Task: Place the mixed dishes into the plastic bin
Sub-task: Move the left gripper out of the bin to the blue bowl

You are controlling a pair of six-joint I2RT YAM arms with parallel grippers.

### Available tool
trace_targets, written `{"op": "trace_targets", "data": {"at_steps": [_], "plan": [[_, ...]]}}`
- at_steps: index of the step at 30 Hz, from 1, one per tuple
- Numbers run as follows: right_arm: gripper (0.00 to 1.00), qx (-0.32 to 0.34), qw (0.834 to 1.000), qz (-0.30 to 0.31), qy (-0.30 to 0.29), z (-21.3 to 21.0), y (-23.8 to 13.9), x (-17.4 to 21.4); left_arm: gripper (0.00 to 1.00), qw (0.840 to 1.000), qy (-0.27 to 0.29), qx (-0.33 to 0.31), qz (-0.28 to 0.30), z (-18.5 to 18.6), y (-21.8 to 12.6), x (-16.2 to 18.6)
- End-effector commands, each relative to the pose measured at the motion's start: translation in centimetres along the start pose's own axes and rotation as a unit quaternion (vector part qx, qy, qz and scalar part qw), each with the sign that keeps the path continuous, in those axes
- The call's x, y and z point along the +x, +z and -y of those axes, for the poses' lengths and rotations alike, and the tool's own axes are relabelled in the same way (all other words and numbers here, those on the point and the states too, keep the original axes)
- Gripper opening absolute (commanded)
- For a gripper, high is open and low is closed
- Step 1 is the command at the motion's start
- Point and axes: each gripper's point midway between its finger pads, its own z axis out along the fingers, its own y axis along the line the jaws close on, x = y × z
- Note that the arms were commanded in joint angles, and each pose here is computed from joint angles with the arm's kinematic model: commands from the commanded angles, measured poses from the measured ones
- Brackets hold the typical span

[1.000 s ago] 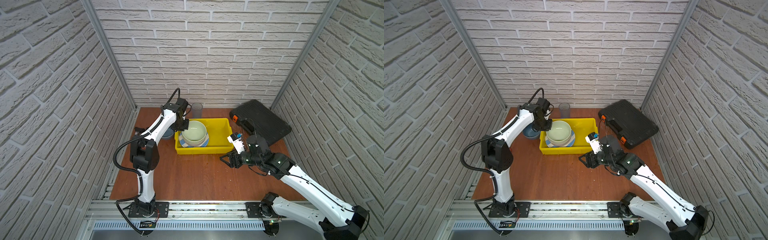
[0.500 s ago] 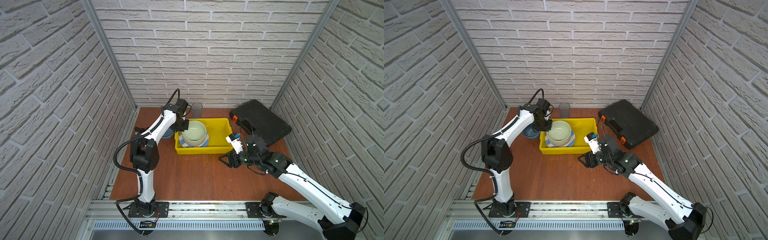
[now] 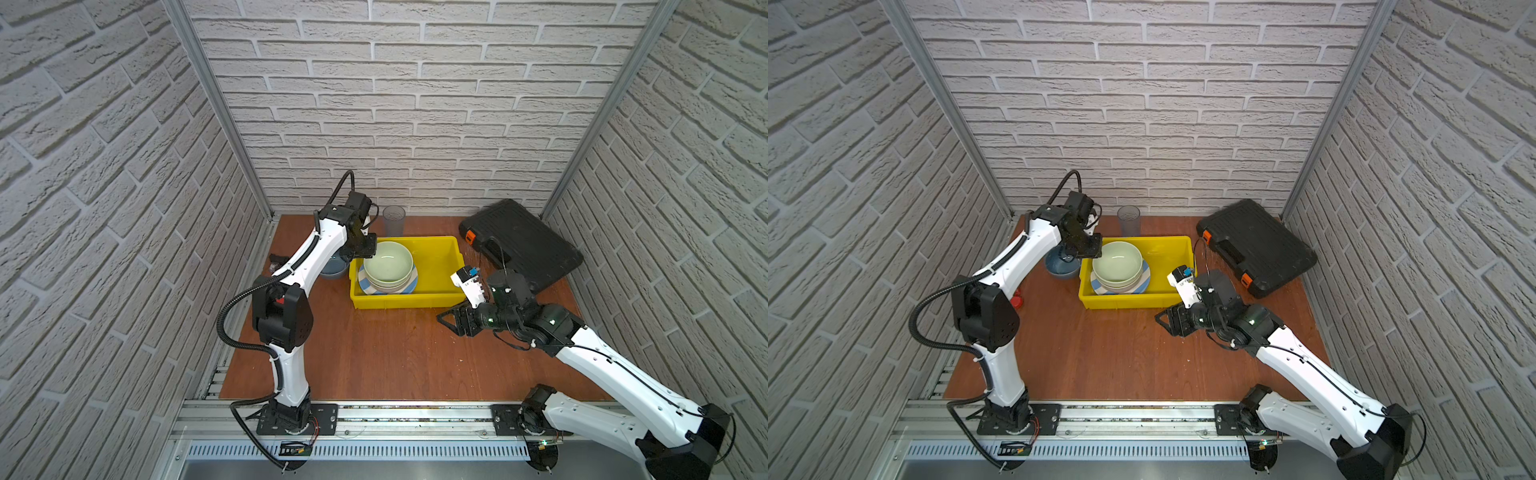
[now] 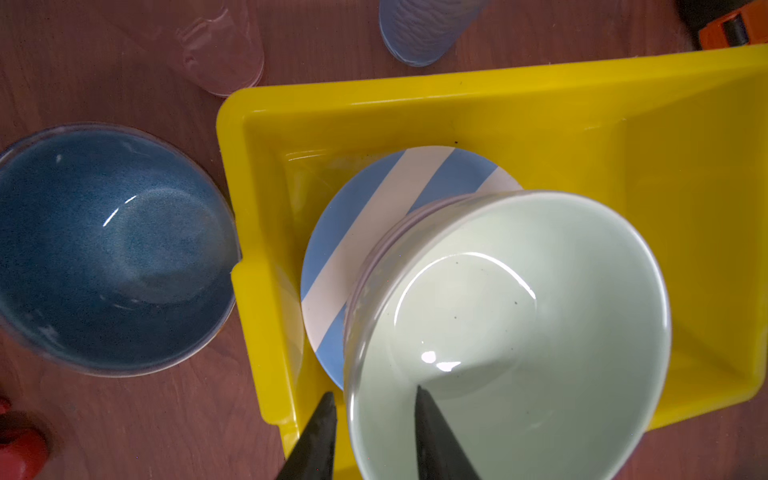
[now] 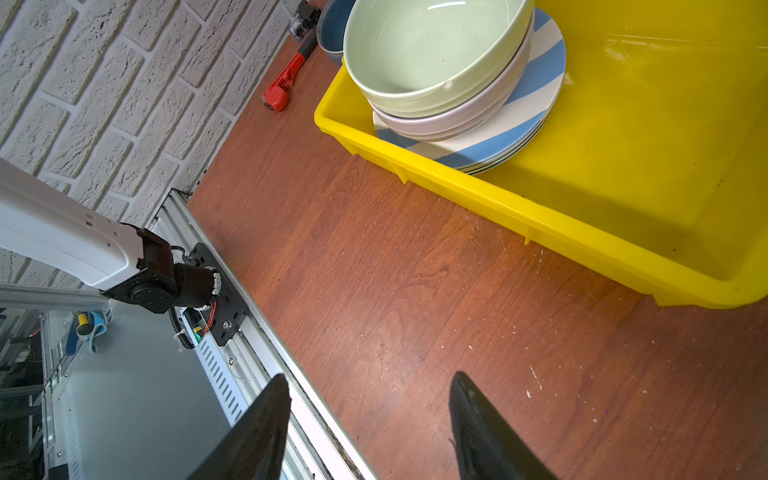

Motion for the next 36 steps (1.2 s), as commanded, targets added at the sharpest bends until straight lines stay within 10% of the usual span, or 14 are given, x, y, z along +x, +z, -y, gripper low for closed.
{"op": "trace_targets", "data": {"at_steps": [1, 22, 36], "plan": [[0.63, -0.009, 1.000, 0.015, -0.006, -0.5, 0.1, -0.7, 0.41, 0.999, -0.012, 0.011, 0.029, -0.4, -1.8, -0.7], [0.66, -0.018, 1.000, 0.011, -0.008, -1.2, 0.9, -0.8, 0.74, 0.983, -0.158, -0.006, 0.094, -11.5, -5.2, 1.0], [0.71, -0.040, 0.999, 0.018, -0.008, -2.1, 1.1, -0.9, 0.71, 0.975, -0.217, -0.011, 0.044, -18.1, -0.4, 1.7]]}}
